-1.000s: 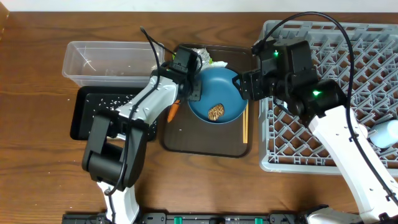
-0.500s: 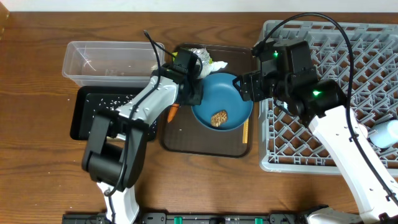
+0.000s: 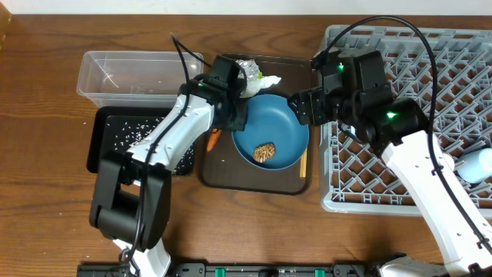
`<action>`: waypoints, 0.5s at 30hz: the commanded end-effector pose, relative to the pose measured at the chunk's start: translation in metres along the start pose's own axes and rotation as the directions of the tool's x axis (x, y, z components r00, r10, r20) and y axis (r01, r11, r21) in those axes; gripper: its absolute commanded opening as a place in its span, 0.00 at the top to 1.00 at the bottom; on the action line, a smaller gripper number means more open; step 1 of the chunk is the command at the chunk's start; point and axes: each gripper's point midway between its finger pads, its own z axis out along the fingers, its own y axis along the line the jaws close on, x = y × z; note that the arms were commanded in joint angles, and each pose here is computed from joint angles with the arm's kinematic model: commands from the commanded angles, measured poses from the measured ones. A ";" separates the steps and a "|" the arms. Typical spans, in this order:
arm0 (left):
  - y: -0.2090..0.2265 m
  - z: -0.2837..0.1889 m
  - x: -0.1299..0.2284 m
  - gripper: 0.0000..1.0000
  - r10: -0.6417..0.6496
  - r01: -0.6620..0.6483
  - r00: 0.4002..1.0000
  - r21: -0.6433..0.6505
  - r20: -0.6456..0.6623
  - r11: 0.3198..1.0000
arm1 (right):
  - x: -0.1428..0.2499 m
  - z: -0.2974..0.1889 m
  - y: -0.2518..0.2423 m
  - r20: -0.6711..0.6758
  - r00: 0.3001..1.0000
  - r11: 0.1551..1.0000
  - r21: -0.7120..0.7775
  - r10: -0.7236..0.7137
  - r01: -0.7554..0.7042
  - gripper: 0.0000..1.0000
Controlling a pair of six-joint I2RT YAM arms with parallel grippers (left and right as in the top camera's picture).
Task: Sort waste into correct bins and load items into the dishwasher rack
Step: 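Grasp the blue plate rim with the left gripper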
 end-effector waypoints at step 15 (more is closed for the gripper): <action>0.014 0.034 0.022 0.77 0.013 -0.019 0.994 -0.047 -0.108 0.999 | -0.003 -0.003 0.001 0.011 1.000 1.000 0.000 0.010 -0.010 0.19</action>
